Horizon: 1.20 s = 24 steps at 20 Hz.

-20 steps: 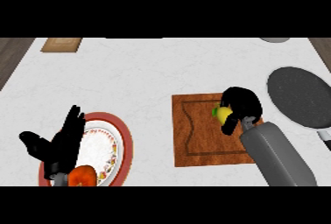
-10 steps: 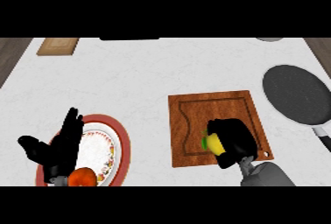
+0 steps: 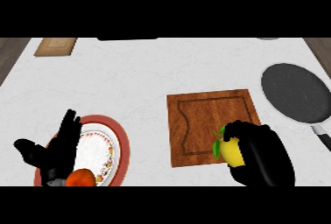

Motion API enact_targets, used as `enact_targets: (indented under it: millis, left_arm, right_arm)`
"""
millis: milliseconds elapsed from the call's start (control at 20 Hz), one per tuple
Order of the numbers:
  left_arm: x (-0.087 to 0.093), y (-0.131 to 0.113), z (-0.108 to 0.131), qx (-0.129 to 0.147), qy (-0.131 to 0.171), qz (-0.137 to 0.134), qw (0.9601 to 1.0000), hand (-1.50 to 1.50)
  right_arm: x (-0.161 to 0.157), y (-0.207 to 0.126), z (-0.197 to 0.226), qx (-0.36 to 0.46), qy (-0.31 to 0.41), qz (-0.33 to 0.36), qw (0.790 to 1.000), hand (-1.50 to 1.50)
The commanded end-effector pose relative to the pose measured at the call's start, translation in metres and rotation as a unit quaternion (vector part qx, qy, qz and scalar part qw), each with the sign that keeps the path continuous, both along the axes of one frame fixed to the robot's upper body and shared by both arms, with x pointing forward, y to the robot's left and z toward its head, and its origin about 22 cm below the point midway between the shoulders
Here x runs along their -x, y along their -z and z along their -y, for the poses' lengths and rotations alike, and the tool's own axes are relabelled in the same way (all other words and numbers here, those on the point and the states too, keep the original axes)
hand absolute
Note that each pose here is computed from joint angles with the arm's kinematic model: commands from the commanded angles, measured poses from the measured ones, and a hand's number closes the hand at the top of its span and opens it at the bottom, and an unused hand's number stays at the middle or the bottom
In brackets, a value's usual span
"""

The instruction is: Pick the lemon from the cutting board and place it in the pan

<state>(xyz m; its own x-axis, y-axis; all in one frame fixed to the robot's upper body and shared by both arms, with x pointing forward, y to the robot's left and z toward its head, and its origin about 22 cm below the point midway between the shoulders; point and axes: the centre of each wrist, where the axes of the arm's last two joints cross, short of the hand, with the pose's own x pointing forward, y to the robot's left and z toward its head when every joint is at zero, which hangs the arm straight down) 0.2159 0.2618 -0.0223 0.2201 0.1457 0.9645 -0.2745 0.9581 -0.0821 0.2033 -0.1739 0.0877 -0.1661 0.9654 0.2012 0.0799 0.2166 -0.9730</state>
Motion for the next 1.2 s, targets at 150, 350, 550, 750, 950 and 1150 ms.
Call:
enact_targets:
  millis: [150,350,550,750,950,1150]
  left_arm:
    - [0.008,0.023,-0.006,0.013,0.013,-0.046,0.9988,0.0]
    - [-0.003,0.014,0.031,0.01,0.023,-0.039,0.9989,0.0]
    - [0.001,0.017,0.028,0.014,0.033,-0.043,0.9984,0.0]
    - [-0.003,0.03,0.015,0.02,0.015,-0.048,0.9986,0.0]
    - [-0.001,0.017,0.011,0.02,0.026,-0.044,0.9985,0.0]
    - [0.004,0.018,0.02,0.009,0.015,-0.044,0.9989,0.0]
  right_arm:
    - [0.022,-0.052,0.015,-0.077,0.076,0.08,0.991,1.5]
    - [0.006,-0.075,0.038,-0.076,0.097,0.076,0.989,1.5]
    - [-0.016,-0.076,0.065,-0.129,0.116,0.078,0.982,1.5]
    - [-0.042,-0.068,0.095,-0.14,0.125,0.098,0.977,1.5]
    - [-0.078,-0.056,0.129,-0.094,0.163,0.108,0.976,1.5]
    - [-0.107,-0.041,0.156,-0.095,0.177,0.111,0.973,1.5]
